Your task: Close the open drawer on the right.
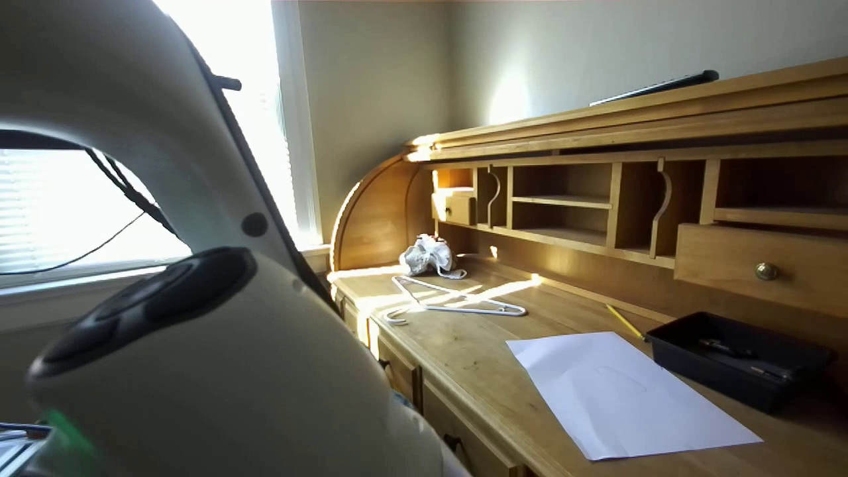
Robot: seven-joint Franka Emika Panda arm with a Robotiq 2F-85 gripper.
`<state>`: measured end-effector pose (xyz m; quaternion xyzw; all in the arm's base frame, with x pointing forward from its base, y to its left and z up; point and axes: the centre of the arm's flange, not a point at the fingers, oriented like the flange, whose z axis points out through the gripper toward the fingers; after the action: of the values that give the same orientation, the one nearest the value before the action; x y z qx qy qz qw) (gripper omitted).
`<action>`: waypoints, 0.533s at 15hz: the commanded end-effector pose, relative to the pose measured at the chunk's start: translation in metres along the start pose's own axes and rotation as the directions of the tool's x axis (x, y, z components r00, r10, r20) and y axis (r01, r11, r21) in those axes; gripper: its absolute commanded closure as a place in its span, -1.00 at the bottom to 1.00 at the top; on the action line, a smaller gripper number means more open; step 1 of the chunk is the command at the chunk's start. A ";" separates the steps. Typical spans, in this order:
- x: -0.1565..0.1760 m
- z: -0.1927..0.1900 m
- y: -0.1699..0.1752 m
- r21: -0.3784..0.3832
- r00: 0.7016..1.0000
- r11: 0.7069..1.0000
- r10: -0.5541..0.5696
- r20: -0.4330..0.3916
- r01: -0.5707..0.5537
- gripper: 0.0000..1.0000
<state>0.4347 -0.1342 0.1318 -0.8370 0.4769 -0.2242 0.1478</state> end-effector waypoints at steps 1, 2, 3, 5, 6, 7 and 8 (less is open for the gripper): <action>0.011 0.016 -0.019 0.073 0.999 0.997 -0.002 -0.038 0.005 -1.00; 0.011 0.015 -0.022 0.065 0.999 0.998 0.013 -0.042 -0.011 -1.00; 0.010 0.011 -0.024 0.030 0.999 0.999 0.037 -0.033 -0.036 -1.00; 0.008 -0.009 -0.027 -0.038 0.997 0.997 0.072 -0.026 -0.073 -1.00; 0.007 -0.027 -0.028 -0.086 0.996 0.993 0.086 -0.004 -0.086 -1.00; 0.006 -0.040 -0.027 -0.122 0.996 0.989 0.091 0.016 -0.089 -1.00; 0.005 -0.055 -0.026 -0.159 0.996 0.985 0.079 0.032 -0.073 -1.00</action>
<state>0.4510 -0.1317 0.1415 -0.8240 0.5099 -0.2064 0.1355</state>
